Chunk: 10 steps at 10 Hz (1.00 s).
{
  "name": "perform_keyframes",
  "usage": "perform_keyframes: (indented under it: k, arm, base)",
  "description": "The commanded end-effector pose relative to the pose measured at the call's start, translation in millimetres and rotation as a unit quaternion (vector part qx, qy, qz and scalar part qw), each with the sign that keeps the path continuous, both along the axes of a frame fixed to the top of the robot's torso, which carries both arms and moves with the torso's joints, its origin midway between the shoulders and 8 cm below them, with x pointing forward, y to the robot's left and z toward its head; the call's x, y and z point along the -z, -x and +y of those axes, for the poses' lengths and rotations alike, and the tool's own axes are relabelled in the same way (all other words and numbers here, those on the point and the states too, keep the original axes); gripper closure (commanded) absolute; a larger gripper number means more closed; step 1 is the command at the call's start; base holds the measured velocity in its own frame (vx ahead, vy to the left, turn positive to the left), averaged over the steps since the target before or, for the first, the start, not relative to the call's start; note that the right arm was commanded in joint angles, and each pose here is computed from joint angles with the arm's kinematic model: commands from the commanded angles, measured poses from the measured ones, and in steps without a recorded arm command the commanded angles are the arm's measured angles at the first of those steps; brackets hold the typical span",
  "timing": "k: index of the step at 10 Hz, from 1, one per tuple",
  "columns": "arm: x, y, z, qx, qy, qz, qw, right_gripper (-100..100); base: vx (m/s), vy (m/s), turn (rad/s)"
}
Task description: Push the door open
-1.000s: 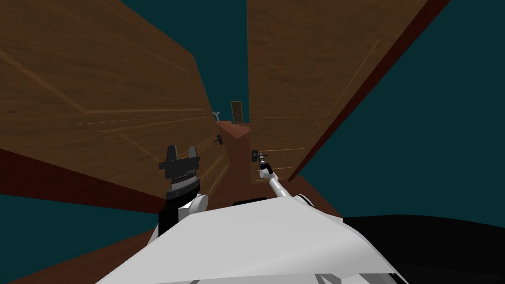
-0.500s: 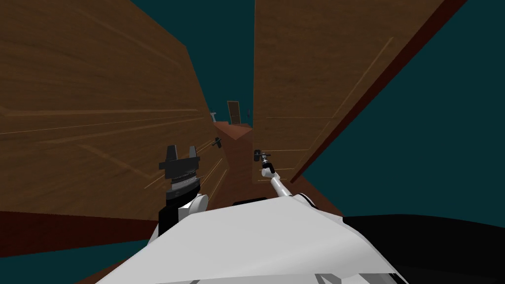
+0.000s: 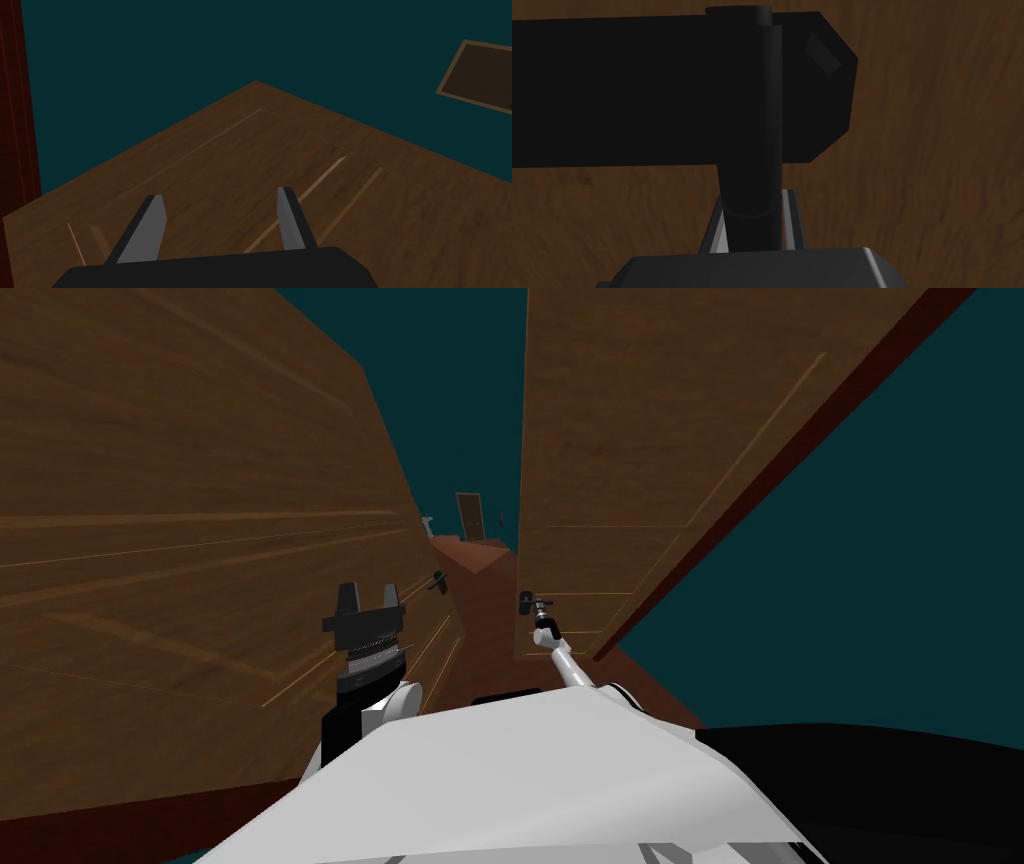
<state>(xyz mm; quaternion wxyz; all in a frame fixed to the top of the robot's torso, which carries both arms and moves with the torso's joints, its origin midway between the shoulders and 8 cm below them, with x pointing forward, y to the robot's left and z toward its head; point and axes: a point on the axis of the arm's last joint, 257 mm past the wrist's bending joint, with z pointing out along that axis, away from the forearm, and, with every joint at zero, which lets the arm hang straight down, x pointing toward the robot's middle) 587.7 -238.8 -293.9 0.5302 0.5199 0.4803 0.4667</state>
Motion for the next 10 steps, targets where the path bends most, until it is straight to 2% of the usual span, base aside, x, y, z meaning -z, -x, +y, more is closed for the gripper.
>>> perform_keyframes:
  k: [1, 7, 9, 10]
  arm:
    - [-5.1, -2.2, -23.1, 0.020, 0.002, -0.006, 0.9998, 100]
    - [-2.3, -0.4, -47.0, 0.052, -0.008, -0.004, 0.9986, 100]
    - [2.0, 1.5, -49.9, 0.055, -0.010, 0.000, 0.9985, 100]
    - [-2.0, 0.9, -60.6, 0.065, -0.005, -0.004, 0.9979, 100]
  base:
    - [0.163, 0.148, -0.095]
    - [0.163, 0.117, -0.080]
    - [0.129, 0.055, -0.049]
    - [0.141, 0.003, -0.047]
